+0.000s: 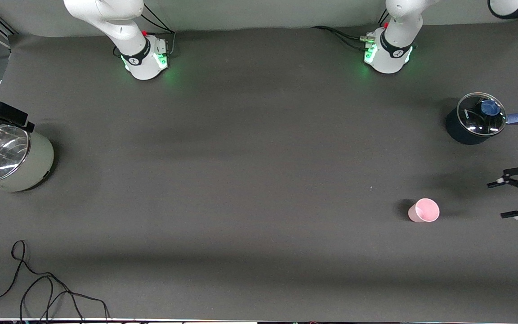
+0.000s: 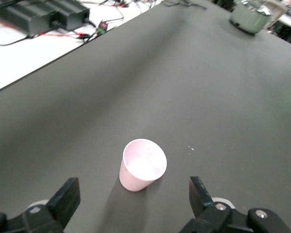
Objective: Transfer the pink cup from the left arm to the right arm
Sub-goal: 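Move the left gripper down beside the pink cup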
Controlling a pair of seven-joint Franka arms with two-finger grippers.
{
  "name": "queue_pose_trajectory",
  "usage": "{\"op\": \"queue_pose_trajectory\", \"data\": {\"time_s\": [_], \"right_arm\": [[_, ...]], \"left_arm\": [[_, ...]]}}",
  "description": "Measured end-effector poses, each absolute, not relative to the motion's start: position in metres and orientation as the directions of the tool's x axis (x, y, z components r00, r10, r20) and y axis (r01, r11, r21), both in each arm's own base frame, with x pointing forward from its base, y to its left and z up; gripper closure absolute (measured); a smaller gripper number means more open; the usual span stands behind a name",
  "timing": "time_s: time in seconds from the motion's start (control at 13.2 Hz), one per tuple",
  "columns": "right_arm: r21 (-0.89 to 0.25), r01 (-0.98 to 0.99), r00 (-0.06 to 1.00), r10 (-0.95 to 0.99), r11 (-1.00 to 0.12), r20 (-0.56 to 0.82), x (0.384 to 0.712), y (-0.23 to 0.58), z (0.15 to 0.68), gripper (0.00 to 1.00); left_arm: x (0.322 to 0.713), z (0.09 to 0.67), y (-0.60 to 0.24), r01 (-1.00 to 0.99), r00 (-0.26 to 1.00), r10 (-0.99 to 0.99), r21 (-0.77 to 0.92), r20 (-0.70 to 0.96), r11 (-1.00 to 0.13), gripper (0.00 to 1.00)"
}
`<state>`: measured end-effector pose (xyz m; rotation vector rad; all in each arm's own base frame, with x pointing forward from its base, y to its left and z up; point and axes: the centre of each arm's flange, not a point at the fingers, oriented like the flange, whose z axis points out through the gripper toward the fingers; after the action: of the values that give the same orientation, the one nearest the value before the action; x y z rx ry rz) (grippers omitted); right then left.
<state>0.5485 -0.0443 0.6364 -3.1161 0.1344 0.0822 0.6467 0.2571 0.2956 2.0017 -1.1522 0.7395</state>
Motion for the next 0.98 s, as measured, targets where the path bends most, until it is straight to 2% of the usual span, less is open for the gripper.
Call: {"op": "queue_pose_trajectory", "data": {"time_s": [0.45,0.98], "right_arm": [[-0.019,-0.087,0.995,-0.085,-0.996,-0.054,0.549,-0.044,0.636,0.00],[-0.019,-0.087,0.995,-0.085,-0.996,-0.055,0.549,-0.044,0.636,0.00]], "left_arm": [[0.630,0.173,0.260,-0.969,0.205,-0.402,0.126,0.893,-0.213,0.00],[0.613,0.090,0.248,-0.982,0.072,-0.317,0.011,0.946,-0.190,0.00]]}}
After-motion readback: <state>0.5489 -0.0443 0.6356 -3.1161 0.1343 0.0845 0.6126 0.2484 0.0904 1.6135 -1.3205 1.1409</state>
